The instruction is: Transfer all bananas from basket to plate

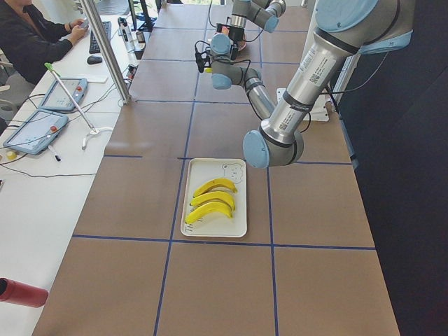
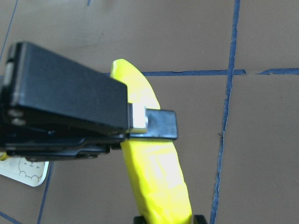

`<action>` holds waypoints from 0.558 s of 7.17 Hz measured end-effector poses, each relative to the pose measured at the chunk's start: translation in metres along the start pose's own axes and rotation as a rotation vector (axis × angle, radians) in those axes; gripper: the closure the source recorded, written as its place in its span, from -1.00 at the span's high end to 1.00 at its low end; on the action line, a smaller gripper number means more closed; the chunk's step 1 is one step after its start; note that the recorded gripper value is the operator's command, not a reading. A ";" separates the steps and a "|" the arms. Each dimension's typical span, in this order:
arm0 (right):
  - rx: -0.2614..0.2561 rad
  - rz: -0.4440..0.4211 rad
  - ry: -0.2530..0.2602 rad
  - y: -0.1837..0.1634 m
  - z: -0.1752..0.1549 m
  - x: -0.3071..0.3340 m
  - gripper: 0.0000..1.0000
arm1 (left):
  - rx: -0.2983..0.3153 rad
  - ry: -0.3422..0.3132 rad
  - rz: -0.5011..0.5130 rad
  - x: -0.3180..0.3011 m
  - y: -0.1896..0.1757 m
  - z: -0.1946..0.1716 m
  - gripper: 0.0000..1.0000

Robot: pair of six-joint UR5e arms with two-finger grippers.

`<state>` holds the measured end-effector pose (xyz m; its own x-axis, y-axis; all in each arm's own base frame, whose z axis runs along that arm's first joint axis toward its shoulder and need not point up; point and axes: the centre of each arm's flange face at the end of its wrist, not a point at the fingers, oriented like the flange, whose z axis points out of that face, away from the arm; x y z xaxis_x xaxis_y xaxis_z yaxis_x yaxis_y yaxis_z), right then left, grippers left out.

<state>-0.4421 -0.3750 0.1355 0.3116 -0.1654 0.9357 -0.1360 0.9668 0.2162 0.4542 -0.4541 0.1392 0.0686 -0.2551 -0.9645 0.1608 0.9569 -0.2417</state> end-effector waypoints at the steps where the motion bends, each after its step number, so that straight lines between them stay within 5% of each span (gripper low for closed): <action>1: 0.001 -0.003 -0.009 0.002 -0.007 -0.001 1.00 | 0.004 -0.005 -0.003 -0.003 -0.002 -0.001 -1.00; 4: 0.000 -0.003 -0.016 0.012 -0.049 -0.003 1.00 | 0.040 -0.094 -0.041 -0.032 -0.049 -0.021 -1.00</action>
<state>-0.3984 -0.3533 0.1215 0.2973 -0.1712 0.9393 -0.1351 0.9663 0.2189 0.4239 -0.4901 0.1799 0.1527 -0.3075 -0.9392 0.2039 0.9397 -0.2745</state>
